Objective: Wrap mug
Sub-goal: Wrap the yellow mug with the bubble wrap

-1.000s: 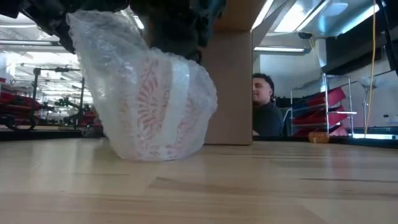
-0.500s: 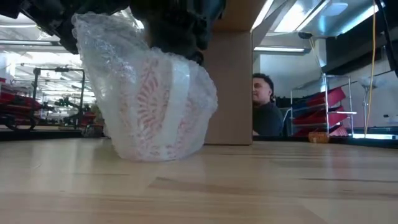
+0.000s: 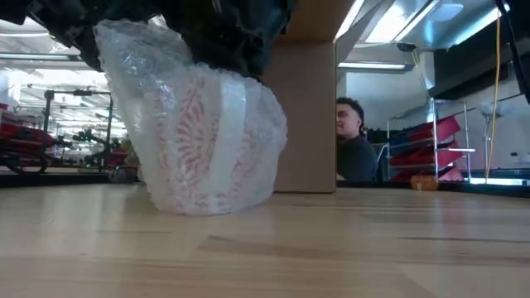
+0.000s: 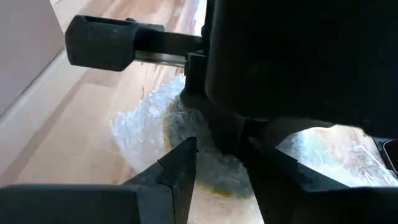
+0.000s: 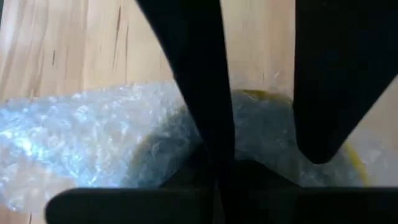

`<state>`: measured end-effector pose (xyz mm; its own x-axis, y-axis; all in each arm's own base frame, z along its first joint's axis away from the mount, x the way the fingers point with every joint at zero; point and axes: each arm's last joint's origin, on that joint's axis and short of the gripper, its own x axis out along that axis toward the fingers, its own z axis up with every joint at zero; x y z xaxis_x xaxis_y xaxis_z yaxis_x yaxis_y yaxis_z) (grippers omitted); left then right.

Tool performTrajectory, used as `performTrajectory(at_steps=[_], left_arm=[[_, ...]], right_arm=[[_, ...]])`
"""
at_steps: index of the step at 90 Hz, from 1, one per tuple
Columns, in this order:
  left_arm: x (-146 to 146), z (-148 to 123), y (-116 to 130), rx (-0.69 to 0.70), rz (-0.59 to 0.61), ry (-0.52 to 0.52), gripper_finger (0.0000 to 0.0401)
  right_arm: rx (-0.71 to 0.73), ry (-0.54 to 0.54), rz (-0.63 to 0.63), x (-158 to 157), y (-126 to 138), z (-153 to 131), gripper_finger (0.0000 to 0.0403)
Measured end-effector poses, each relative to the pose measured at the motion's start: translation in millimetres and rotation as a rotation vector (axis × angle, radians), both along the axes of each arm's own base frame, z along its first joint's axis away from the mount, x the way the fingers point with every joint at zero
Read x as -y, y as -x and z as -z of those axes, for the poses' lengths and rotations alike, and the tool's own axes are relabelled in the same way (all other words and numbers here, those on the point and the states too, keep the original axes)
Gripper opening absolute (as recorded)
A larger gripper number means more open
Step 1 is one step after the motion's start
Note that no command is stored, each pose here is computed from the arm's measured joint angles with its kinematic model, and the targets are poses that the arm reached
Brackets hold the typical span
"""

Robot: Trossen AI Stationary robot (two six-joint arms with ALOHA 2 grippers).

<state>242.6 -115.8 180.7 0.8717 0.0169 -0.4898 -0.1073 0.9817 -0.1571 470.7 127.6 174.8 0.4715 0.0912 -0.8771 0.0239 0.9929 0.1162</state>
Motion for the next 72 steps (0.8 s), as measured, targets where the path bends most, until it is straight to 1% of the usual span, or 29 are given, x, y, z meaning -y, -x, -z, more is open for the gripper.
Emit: performTrajectory(at_steps=[26, 42, 51, 57, 72], left_arm=[[0, 0, 0, 0.001, 0.002, -0.004, 0.0123], [0, 0, 0, -0.001, 0.007, -0.011, 0.0123], [0, 0, 0, -0.002, 0.004, -0.008, 0.0123], [0, 0, 0, -0.002, 0.004, -0.007, 0.0123], [0, 0, 0, -0.001, 0.004, -0.007, 0.0123]], right_arm=[[0.021, -0.003, -0.004, 0, 2, -9, 0.0001], [0.02, -0.001, -0.008, 2, 12, -30, 0.0001], [0.052, -0.012, -0.006, 4, 17, -49, 0.0001], [0.047, -0.029, 0.004, 6, 23, -61, 0.0001], [-0.015, -0.048, 0.033, 7, 30, -63, 0.0001]])
